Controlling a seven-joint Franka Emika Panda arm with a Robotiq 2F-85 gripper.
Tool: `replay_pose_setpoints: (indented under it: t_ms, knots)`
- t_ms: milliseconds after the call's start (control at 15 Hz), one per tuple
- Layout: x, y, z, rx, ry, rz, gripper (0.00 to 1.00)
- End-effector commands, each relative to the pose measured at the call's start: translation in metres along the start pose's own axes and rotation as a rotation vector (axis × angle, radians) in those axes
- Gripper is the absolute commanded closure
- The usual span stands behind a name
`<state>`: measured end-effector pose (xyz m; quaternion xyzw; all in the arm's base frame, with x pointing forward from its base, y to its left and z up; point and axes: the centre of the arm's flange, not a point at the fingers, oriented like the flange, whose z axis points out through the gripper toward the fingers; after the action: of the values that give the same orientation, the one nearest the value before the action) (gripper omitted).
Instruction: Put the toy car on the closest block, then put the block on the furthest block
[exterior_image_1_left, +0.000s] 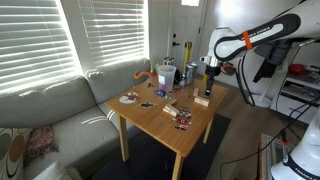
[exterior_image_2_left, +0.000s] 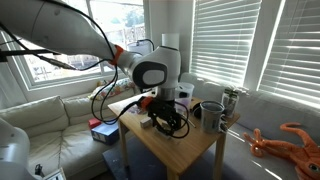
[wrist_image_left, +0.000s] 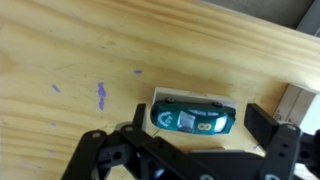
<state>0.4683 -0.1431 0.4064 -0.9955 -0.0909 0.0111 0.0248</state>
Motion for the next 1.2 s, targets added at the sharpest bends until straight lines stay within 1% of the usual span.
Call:
replay_pose_setpoints:
  t_ms: [0,133,200,267,333,400,467,667,1133]
  knots:
    - [0.0017,-0.0042,0.0046,-0.011,-0.011,0.014,0.00]
    - [0.0024,-0.0040,0.0059,-0.015,-0.014,0.020,0.02]
    - [0.0025,-0.0038,0.0064,-0.014,-0.015,0.021,0.10]
    - [0.0027,-0.0034,0.0070,-0.015,-0.015,0.025,0.27]
    - [0.0027,-0.0031,0.0077,-0.015,-0.016,0.027,0.30]
    - [0.0029,-0.0028,0.0074,-0.017,-0.014,0.029,0.39]
    - [0.0033,-0.0025,0.0053,-0.019,-0.010,0.030,0.41]
    - [0.0034,-0.0019,0.0044,-0.023,-0.009,0.030,0.44]
    - [0.0028,-0.0052,0.0033,-0.025,-0.010,0.023,0.44]
